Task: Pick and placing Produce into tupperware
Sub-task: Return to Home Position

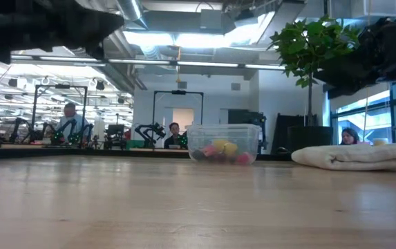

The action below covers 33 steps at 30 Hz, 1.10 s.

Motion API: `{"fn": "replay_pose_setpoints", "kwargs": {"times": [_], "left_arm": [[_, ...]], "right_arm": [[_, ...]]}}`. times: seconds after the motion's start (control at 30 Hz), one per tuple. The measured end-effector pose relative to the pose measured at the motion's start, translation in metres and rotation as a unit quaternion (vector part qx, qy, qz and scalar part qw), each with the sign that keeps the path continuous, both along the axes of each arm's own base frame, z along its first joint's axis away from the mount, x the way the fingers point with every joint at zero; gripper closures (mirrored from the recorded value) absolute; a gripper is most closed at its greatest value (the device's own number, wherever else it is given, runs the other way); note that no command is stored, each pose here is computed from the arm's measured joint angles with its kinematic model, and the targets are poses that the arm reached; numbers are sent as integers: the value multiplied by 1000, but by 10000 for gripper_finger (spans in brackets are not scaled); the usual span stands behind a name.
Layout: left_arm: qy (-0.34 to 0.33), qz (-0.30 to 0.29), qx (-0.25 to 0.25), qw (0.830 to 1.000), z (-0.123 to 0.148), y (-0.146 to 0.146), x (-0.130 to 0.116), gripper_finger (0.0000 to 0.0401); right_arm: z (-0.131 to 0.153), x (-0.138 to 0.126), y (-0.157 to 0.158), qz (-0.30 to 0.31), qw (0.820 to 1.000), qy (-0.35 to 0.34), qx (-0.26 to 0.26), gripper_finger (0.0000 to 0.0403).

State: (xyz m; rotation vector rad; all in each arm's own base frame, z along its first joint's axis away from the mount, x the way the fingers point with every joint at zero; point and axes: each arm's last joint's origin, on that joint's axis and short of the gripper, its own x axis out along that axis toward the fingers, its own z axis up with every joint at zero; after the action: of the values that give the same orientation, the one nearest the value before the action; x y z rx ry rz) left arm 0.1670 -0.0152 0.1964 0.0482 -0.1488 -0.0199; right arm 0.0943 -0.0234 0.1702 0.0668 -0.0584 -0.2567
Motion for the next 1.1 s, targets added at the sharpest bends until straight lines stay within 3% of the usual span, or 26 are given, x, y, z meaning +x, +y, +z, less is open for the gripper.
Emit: {"fn": "replay_pose_setpoints", "kwargs": {"times": [0.2,0.43,0.63,1.1], "left_arm": [[8,49,-6,999,-1,18,0,385],[-30,23,-19,999,-11,26,-25,367],[-59,0,-19,998,-5,26,-35,354],[-27,-14,-31,999,-9,24,-43,326]], "right_arm": [[0,0,0,0,1000,1,0,163],[0,0,0,0,1000,0,4,163],[0,0,0,1,1000,-3,15,163],[-2,0,0,-2,1000,13,-9,163]]}}
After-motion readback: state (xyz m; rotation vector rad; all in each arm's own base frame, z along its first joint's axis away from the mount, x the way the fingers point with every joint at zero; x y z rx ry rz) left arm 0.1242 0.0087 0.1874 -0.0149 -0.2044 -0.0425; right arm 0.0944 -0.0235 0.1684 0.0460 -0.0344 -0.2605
